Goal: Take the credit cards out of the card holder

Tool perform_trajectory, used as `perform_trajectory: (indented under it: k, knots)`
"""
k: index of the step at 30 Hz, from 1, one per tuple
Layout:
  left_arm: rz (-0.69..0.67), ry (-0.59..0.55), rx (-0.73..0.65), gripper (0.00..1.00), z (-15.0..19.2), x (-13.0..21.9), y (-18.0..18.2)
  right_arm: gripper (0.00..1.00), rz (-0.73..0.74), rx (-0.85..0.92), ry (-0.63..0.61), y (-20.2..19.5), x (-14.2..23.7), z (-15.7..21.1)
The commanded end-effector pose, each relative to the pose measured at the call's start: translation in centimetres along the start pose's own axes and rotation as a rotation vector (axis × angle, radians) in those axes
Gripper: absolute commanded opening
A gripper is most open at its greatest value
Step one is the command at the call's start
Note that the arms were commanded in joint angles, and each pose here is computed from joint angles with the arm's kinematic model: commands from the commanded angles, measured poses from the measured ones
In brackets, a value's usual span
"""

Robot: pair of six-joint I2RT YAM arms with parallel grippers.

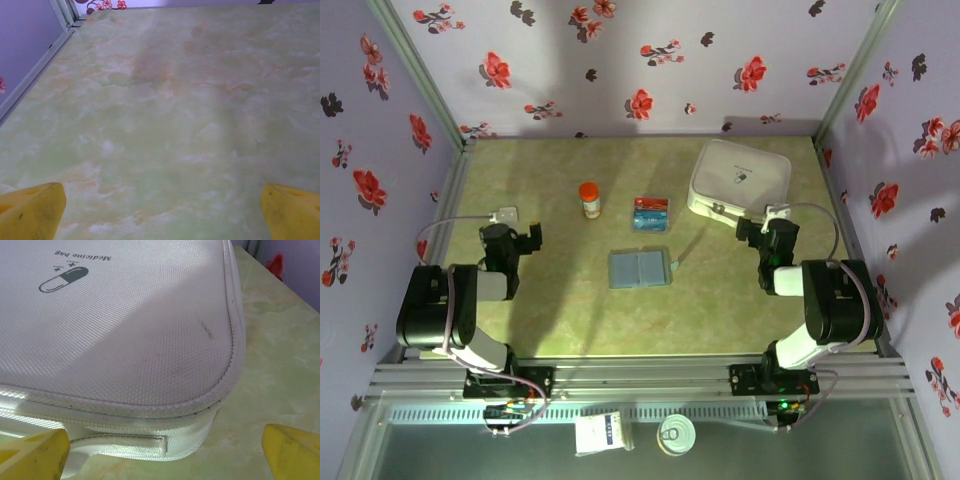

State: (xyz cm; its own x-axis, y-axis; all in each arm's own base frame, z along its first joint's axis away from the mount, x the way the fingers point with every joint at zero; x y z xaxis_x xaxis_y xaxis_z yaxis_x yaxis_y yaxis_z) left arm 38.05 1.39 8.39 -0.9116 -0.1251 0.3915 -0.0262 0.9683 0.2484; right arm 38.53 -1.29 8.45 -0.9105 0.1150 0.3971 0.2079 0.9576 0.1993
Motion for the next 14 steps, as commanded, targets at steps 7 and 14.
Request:
perform_trajectory:
  k: [7,14]
  knots:
    - [0.022,-0.050,0.014,1.00,-1.51,-0.42,0.42,0.99,-0.008,-0.024,-0.031,-0.03,0.02,-0.61]
    - [0.021,-0.051,0.013,1.00,-1.52,-0.39,0.45,0.99,0.002,-0.031,-0.041,-0.30,0.19,-0.70]
Point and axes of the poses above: each hand's point on the last joint's axis, 136 mm out from that joint toward the fingers, its own x axis back along the fingers, its own y axis along the line the jaws close on, z = x × y, the point moved 1 cm from there along x, back along the fingers, and after that the axes turned 11 degrees about -x, right-handed, at the moved point
